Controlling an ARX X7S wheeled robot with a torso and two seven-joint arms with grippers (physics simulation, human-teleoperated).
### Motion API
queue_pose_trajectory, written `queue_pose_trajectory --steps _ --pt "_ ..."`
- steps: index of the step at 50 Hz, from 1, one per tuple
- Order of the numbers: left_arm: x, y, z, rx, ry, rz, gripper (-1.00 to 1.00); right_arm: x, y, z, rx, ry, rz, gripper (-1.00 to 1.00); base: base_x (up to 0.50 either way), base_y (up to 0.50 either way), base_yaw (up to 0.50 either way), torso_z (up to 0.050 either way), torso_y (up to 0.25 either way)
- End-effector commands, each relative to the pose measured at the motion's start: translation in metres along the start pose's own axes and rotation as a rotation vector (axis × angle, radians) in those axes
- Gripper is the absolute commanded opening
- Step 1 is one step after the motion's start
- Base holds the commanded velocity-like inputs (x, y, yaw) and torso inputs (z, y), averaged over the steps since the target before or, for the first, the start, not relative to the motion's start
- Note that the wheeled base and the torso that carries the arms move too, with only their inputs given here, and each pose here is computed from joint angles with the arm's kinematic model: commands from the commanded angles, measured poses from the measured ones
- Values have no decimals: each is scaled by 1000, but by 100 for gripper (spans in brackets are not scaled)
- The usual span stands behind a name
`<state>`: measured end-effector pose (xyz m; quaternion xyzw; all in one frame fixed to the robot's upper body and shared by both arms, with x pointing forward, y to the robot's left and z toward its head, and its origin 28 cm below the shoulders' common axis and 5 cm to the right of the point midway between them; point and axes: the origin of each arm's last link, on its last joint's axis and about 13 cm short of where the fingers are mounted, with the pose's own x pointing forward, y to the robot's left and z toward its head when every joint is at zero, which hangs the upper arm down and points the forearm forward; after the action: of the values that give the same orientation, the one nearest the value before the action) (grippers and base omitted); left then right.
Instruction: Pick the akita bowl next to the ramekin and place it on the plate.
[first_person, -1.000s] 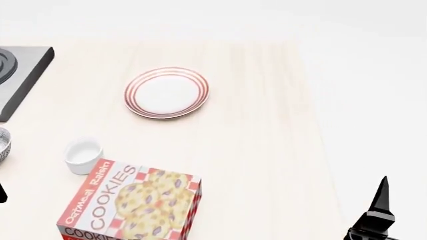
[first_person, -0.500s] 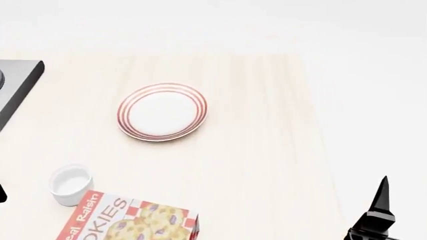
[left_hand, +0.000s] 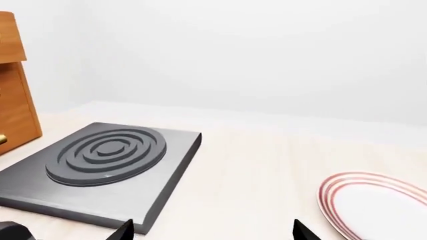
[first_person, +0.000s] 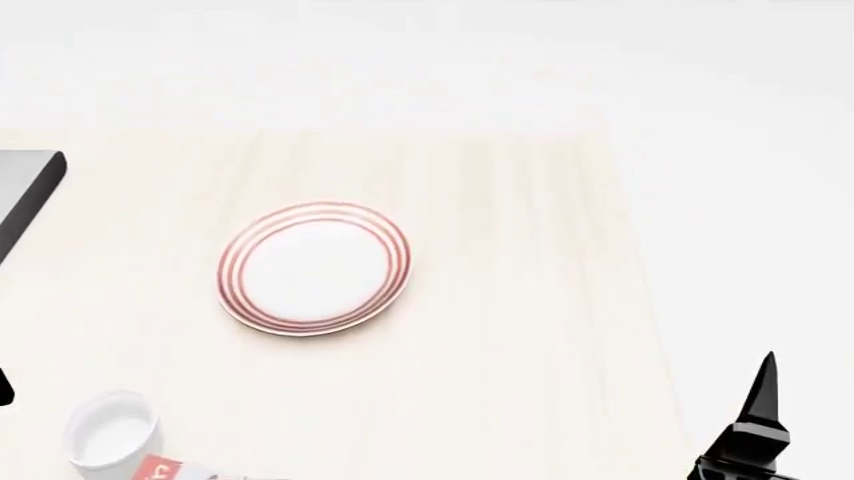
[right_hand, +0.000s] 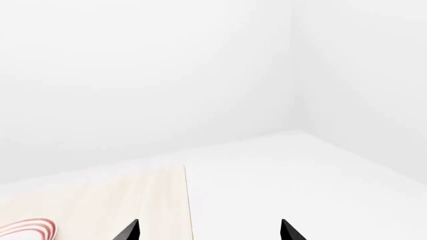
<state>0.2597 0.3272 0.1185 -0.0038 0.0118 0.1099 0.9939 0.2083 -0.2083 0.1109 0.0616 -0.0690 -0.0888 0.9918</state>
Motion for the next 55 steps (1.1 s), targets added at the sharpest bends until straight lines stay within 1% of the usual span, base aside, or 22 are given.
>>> queue_pose_trajectory --steps 1,36,47,49,50,51,52,55 --pt "1 0 -1 -1 0 1 100 0 0 0 -1 0 0 100 230 0 0 0 0" --pt "0 0 1 -1 1 0 100 0 0 0 0 5 -4 100 231 0 0 0 0" --pt "0 1 3 -18 -4 3 100 -1 0 -1 -5 8 1 100 19 0 0 0 0" --pt "2 1 11 -14 -11 8 100 -1 0 -1 -6 10 2 100 0 0 0 0 0" --pt "3 0 16 -27 -14 4 100 -1 0 -1 -8 9 2 100 0 0 0 0 0" --pt "5 -1 24 -3 -35 -3 100 -1 1 0 -6 9 2 100 0 0 0 0 0" --pt "7 -2 30 -3 -37 -9 100 -1 0 -1 -5 9 1 100 0 0 0 0 0" --pt "16 -9 58 3 -58 -24 100 0 0 -2 -7 9 2 100 0 0 0 0 0"
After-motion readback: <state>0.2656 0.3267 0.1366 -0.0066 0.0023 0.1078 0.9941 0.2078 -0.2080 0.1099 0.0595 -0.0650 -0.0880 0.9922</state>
